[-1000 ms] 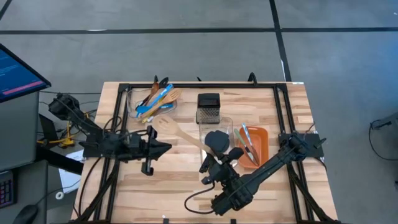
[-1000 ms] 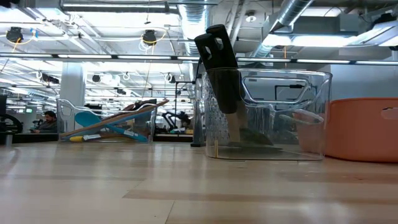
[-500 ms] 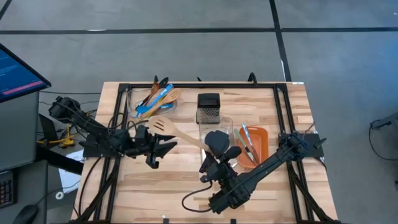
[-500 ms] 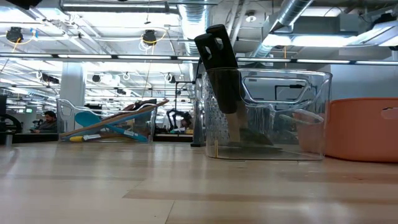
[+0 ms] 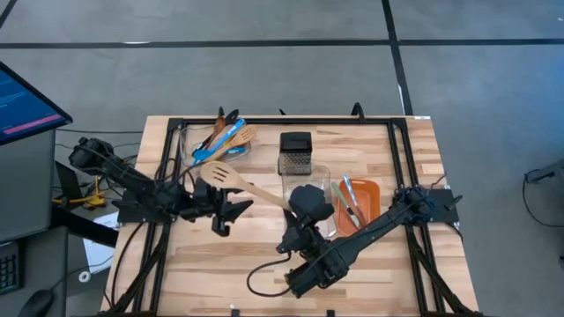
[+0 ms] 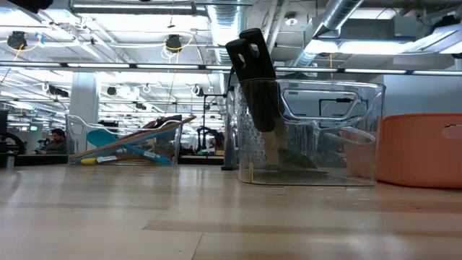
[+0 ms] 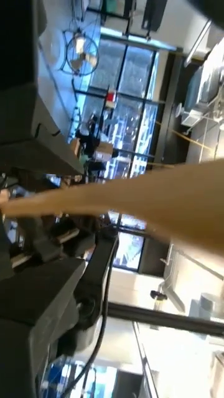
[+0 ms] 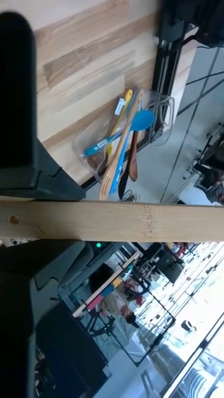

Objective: Pick & Place Kitchen Items
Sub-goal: Put the brown ladle into the top transparent bin

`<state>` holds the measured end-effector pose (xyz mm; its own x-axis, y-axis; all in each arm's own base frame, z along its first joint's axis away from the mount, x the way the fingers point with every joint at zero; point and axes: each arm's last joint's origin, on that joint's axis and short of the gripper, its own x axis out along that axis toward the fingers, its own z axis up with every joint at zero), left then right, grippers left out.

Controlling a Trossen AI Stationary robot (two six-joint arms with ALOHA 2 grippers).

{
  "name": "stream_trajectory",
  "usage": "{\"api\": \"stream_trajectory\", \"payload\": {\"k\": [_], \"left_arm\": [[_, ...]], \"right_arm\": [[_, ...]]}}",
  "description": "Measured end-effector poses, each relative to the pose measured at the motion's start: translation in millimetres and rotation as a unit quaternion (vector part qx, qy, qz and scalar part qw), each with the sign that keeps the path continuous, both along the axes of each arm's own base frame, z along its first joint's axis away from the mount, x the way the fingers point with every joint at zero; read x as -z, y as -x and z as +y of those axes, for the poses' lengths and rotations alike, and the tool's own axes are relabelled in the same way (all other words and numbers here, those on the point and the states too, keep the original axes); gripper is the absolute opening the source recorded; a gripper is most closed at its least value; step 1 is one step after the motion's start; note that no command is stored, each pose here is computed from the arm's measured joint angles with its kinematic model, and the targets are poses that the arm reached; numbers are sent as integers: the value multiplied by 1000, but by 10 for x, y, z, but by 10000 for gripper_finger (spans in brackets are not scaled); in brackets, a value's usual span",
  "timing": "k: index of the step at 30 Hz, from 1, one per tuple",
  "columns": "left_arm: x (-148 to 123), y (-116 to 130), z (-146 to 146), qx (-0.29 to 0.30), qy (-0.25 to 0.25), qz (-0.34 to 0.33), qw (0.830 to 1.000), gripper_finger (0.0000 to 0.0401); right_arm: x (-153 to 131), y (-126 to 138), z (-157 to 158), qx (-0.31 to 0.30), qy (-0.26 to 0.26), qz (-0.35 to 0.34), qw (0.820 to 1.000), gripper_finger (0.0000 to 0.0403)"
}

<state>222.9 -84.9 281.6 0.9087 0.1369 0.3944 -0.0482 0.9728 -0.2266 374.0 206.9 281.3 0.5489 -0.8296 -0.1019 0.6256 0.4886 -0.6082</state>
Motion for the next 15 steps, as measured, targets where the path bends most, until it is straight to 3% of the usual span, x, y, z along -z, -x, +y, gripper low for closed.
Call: {"api": "stream_trajectory", "payload": {"k": [9, 15], "left_arm": [[-3, -50, 150, -32, 1, -2, 999, 188], [-5, -68, 205, -35, -2, -4, 999, 137]], "right_arm": [[1, -8, 6, -2, 0, 6, 1000, 73], [4, -12, -1, -2, -7, 10, 1000, 73]]}}
